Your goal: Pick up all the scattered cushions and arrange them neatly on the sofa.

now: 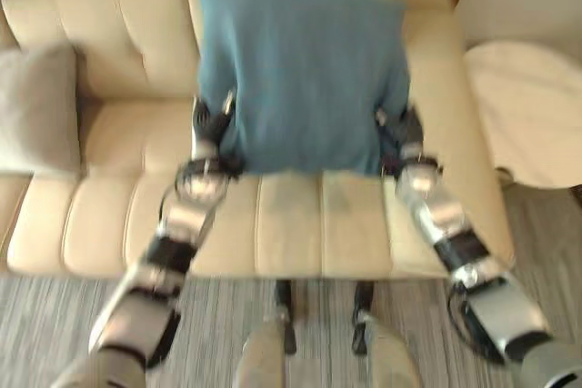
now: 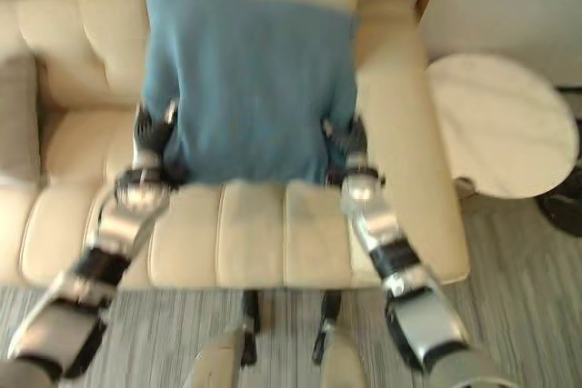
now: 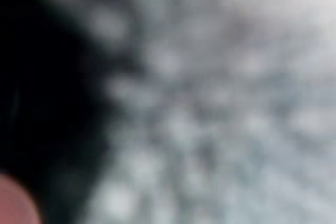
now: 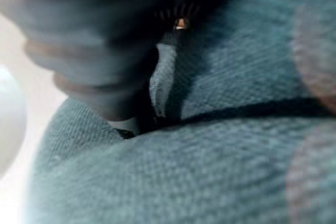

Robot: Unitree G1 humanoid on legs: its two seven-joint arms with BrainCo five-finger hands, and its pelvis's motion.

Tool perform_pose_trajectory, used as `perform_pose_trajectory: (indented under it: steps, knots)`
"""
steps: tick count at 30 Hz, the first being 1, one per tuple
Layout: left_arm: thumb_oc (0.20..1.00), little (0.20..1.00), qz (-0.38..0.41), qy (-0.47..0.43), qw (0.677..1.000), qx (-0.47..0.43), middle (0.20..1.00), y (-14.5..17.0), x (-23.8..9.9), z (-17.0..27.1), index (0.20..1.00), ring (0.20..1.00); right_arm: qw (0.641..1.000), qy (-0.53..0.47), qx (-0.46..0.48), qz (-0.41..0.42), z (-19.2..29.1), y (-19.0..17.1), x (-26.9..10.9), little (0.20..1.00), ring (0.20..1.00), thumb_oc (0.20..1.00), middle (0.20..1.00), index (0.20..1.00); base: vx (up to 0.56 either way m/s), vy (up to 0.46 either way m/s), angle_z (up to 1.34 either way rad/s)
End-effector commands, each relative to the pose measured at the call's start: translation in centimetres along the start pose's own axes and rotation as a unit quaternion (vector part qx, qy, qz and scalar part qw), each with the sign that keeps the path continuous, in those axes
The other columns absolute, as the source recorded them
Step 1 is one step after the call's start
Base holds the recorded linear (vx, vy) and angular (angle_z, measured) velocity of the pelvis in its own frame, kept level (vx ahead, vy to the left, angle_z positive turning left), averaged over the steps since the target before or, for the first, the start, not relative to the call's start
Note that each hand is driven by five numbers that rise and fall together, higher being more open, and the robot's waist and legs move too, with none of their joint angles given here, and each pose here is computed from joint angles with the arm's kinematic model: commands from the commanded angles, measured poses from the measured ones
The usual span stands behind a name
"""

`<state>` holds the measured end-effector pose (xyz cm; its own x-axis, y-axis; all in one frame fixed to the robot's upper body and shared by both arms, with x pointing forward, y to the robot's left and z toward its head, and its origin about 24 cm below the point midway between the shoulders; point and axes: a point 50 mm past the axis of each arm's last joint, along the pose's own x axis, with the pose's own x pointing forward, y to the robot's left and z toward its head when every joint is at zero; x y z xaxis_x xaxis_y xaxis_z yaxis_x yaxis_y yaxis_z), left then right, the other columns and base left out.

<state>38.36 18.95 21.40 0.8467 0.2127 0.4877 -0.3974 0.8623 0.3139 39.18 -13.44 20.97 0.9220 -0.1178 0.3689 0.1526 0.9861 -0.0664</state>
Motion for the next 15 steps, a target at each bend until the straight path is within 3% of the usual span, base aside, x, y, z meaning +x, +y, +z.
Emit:
perform_pose_trajectory:
  steps: [1,3,6,8,9,10,12,15]
  knots:
    - [0.200,0.200,0.042,-0.199,0.976,0.071,0.200,1.5,2.6,7.9,0.200,0.200,0.979,-0.199,0.011,0.031,8.7,3.8,0.3,0.200,0.200,0.200,0.200,0.200,-0.04,-0.028,0.03]
    - [0.200,0.200,0.063,-0.211,0.970,0.101,0.200,2.1,3.6,8.9,0.200,0.200,0.973,-0.229,-0.009,0.014,10.4,3.7,1.0,0.200,0.200,0.200,0.200,0.200,-0.02,-0.040,0.02]
    - [0.200,0.200,0.145,-0.234,0.938,0.210,0.200,4.3,5.9,11.5,0.200,0.200,0.940,-0.314,-0.112,-0.079,15.1,2.2,2.6,0.200,0.200,0.200,0.200,0.200,-0.03,-0.071,0.06]
    - [0.730,0.730,0.156,-0.237,0.931,0.231,0.730,4.3,6.3,12.1,0.730,0.730,0.931,-0.324,-0.132,-0.102,15.7,2.0,2.8,0.200,0.200,0.200,0.200,0.200,-0.02,-0.015,0.17]
    - [1.000,1.000,0.166,-0.231,0.923,0.258,1.000,4.6,6.8,12.2,1.000,1.000,0.924,-0.328,-0.155,-0.120,16.1,1.7,3.1,0.504,0.504,0.504,0.504,0.504,-0.02,-0.009,0.25]
    - [1.000,1.000,0.179,-0.225,0.915,0.284,1.000,4.9,7.3,12.7,1.000,1.000,0.918,-0.325,-0.181,-0.141,16.3,1.3,3.6,1.000,1.000,1.000,1.000,1.000,-0.04,-0.009,0.26]
    - [1.000,1.000,0.194,-0.216,0.895,0.340,1.000,5.6,8.3,14.0,1.000,1.000,0.892,-0.322,-0.270,-0.166,16.5,1.0,4.4,1.000,1.000,1.000,1.000,1.000,-0.03,-0.015,0.15]
    - [1.000,1.000,0.208,-0.216,0.892,0.338,1.000,6.1,8.7,15.2,1.000,1.000,0.880,-0.311,-0.311,-0.182,16.4,0.3,4.9,1.000,1.000,1.000,1.000,1.000,-0.01,-0.008,0.03]
